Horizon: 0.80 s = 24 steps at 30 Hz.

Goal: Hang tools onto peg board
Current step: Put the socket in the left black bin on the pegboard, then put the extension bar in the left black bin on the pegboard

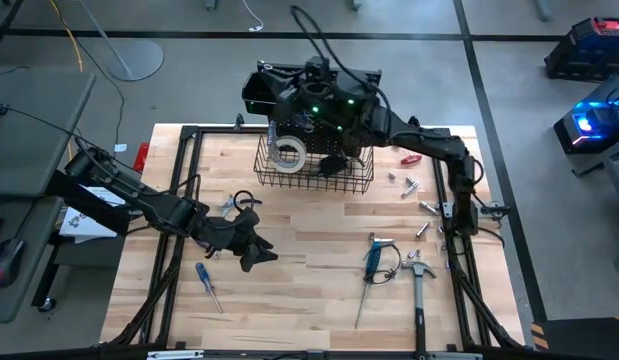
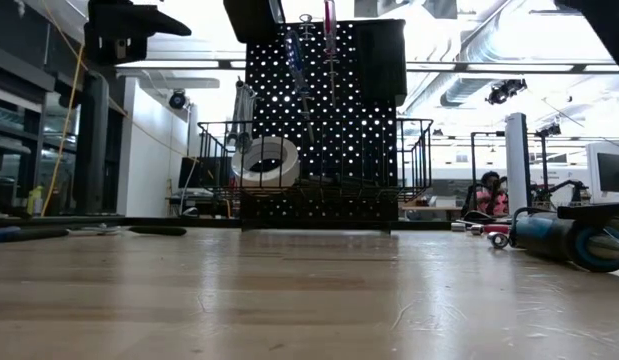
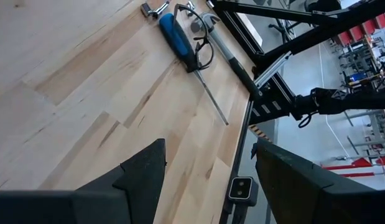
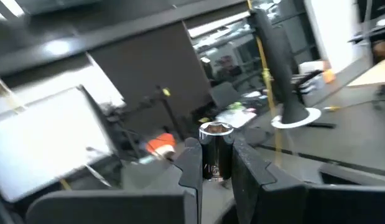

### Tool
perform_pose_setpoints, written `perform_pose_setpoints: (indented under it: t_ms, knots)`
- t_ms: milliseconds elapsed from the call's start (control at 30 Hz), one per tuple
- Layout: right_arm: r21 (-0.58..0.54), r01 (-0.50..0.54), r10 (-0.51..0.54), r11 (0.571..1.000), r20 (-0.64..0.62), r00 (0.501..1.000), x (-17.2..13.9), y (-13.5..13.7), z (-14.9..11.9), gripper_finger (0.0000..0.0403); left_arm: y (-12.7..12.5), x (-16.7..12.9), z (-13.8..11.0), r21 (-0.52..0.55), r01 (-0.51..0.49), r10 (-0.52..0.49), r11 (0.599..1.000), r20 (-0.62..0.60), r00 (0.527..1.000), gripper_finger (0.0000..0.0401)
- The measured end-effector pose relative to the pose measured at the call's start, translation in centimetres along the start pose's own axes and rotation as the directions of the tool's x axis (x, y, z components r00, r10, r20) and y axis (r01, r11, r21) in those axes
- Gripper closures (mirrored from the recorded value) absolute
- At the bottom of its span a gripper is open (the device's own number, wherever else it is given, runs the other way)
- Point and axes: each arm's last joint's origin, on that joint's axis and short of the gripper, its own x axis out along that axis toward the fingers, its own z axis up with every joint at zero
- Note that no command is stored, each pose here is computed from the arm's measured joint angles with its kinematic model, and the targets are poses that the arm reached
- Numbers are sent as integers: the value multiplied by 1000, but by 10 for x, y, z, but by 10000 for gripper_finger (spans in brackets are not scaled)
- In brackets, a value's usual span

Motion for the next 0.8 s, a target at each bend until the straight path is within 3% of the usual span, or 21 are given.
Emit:
perform_pose_setpoints:
  t_ms: [133, 367, 600, 800]
  knots:
    - [-72, 43, -44, 996, -17, 999, 7, -3, 0, 360, 0, 0, 0, 0, -2, 2, 1000, 2, 1000, 169]
    - [-130, 70, -80, 989, -71, 994, 10, -10, -10, 276, 0, 0, 0, 0, -2, 2, 1000, 3, 1000, 169]
    - [-144, 72, -85, 987, -86, 993, 9, -10, -11, 238, 0, 0, 0, 1, -2, 2, 1000, 3, 1000, 169]
    - [-296, 34, -77, 955, -134, 988, -19, 3, 15, 231, 0, 0, 0, 34, -4, 4, 999, 2, 1000, 169]
